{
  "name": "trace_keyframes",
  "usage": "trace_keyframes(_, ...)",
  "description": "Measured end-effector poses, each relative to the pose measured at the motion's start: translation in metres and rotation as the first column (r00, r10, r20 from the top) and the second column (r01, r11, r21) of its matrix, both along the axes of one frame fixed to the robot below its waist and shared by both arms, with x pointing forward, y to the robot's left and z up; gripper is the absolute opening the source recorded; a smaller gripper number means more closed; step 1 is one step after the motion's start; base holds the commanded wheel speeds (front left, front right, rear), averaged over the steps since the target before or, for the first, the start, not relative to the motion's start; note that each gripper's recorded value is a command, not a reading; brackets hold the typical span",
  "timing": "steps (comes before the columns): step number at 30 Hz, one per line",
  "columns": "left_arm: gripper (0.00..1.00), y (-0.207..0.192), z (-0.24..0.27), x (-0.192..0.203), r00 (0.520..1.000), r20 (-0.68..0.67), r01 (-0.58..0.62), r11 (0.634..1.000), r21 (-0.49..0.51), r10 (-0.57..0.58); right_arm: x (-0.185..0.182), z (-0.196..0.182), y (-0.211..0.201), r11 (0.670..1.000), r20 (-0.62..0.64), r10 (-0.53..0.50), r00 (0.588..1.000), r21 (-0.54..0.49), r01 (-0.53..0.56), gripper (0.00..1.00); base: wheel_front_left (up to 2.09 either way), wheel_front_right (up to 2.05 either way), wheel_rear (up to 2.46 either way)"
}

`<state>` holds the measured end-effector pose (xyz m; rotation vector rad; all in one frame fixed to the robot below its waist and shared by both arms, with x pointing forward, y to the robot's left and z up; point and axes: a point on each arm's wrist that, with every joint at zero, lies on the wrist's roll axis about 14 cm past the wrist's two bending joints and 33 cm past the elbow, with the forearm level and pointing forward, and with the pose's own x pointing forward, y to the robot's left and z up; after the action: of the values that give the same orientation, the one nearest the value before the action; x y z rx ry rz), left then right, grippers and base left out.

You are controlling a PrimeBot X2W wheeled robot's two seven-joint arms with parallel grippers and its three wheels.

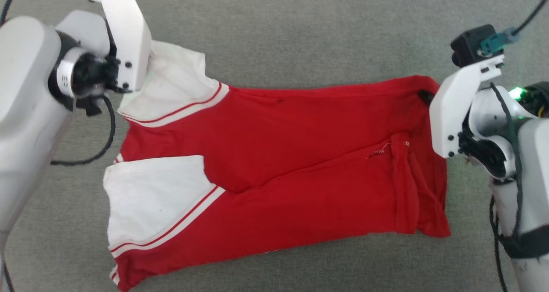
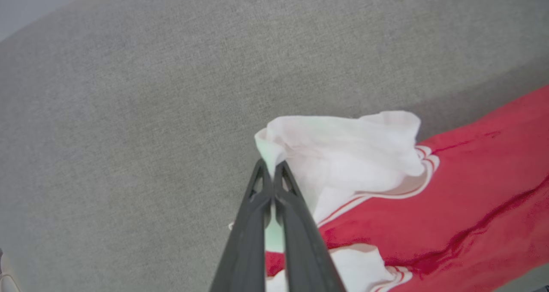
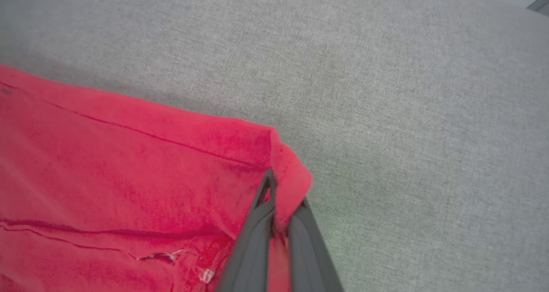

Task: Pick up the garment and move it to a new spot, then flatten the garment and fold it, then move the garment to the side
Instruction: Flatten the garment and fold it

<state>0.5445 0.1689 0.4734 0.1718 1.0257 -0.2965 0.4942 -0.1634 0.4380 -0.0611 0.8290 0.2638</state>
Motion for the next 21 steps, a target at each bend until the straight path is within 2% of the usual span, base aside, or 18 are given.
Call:
trace_keyframes(12,0.0,0.017,0.012,-0.084,0.999,-0.038,0.006,0.999,0.043,-0.005,-0.036,0.033,0.008,0.998,0.05,0.058,0.997,0.024,-0.059,0.0,0.0,0.0,0.0)
trace_keyframes(21,0.0,0.017,-0.016,-0.161,0.984,-0.178,0.006,0.999,0.04,0.001,-0.087,0.008,-0.001,0.998,-0.087,0.06,0.994,0.028,-0.058,0.0,0.0,0.0,0.0)
